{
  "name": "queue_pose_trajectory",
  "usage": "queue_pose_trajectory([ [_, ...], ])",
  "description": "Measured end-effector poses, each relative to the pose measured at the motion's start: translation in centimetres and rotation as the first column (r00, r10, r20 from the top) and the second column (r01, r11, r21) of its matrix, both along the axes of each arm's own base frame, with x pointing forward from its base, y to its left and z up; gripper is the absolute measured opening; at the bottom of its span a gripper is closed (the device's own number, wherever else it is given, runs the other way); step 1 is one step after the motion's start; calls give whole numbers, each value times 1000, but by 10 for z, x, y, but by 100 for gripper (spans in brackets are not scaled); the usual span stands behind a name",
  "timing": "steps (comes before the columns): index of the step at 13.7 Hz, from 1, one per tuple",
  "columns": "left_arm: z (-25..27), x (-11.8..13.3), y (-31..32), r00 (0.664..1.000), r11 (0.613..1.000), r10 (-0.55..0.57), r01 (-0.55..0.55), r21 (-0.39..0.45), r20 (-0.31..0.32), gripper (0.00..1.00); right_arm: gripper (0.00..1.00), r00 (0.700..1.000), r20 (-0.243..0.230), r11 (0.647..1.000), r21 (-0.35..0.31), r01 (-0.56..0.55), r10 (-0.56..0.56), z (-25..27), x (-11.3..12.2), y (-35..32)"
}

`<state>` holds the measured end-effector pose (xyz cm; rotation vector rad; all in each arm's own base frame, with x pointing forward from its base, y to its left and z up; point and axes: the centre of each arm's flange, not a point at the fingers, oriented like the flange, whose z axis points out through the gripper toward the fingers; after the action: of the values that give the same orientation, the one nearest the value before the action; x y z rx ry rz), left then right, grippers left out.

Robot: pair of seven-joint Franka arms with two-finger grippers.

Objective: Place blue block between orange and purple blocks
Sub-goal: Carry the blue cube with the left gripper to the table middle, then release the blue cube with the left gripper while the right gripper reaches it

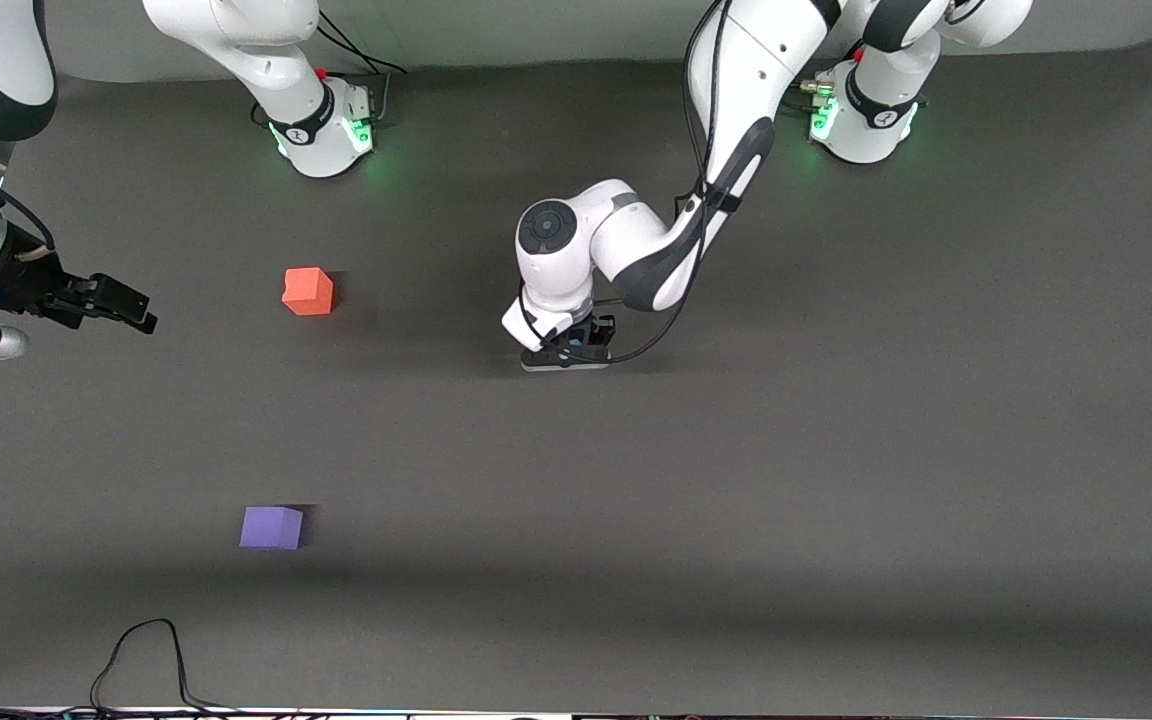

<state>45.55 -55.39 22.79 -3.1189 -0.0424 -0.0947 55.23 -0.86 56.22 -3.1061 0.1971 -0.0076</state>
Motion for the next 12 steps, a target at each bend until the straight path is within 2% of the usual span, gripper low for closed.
queue_pose_trajectory([
  [3, 17, 14, 2, 1000, 1000, 13, -12, -6, 25, 95, 100, 1000, -12, 1000, 1, -1, 1, -6, 2, 0],
  [4, 31, 25, 8, 999, 1000, 30, -30, 4, 27, 100, 100, 1000, -21, 1000, 2, 0, 0, -11, 4, 0],
  [6, 75, 56, 40, 998, 998, 65, -66, 22, 15, 100, 100, 999, -37, 1000, 3, 1, -1, -18, 6, -1],
  [8, 143, 98, 105, 996, 997, 78, -77, 7, -49, 100, 100, 999, -48, 1000, 4, 2, -2, -22, 7, -2],
  [10, 212, 134, 202, 990, 997, 72, -75, -15, -122, 100, 100, 998, -55, 1000, 5, -1, 1, -26, 10, -1],
  [12, 269, 155, 314, 984, 997, 59, -65, -31, -168, 100, 100, 999, -51, 1000, 12, -14, 15, -25, 15, 8],
])
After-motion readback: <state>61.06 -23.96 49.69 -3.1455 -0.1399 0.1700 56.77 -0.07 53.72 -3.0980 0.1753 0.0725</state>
